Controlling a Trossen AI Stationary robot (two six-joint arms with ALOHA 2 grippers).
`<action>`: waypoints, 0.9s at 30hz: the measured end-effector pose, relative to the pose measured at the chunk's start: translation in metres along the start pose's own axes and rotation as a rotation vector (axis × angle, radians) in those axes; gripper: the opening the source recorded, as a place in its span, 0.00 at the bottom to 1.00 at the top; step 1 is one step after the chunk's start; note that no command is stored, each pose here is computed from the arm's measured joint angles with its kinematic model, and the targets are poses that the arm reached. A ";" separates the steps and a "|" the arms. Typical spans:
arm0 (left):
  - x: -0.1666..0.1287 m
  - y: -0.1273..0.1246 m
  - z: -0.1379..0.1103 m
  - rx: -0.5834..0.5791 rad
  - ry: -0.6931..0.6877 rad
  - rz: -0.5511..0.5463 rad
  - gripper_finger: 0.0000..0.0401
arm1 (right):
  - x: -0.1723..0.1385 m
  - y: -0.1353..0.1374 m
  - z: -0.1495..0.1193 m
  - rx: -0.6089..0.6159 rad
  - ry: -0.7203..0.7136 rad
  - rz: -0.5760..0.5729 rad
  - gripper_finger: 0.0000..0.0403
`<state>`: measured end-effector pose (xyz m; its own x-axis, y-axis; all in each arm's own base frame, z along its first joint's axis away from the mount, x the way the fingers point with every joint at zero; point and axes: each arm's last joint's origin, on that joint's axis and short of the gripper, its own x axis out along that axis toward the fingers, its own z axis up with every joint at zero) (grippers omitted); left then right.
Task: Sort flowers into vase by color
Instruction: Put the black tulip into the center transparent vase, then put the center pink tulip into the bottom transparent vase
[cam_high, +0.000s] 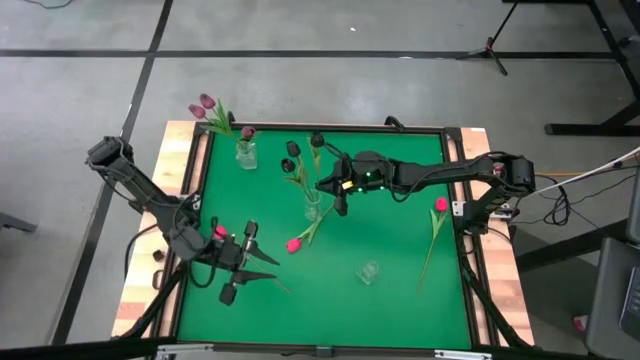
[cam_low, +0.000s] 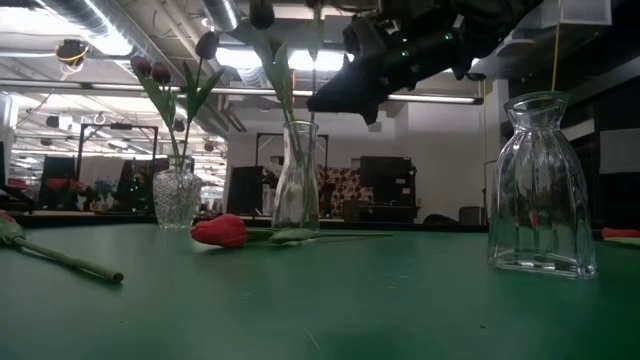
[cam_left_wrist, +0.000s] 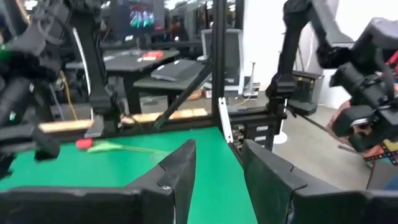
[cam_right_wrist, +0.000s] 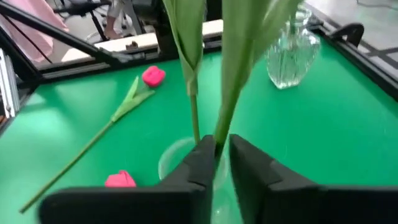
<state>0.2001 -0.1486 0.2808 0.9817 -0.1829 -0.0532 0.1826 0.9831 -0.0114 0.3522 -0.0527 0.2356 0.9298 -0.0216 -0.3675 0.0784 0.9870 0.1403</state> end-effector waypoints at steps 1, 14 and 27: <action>0.000 0.000 -0.001 -0.008 0.003 0.003 0.32 | 0.000 0.000 -0.001 0.001 0.007 0.001 0.16; -0.001 0.000 -0.008 -0.069 0.056 0.026 0.32 | -0.023 0.005 0.012 -0.044 0.026 0.018 0.55; -0.001 0.000 -0.008 -0.081 0.056 0.029 0.32 | -0.050 0.066 0.001 -0.173 0.201 0.169 0.48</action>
<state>0.1984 -0.1487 0.2728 0.9814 -0.1568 -0.1104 0.1473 0.9851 -0.0892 0.3116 0.0137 0.2640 0.8333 0.1598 -0.5292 -0.1494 0.9868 0.0627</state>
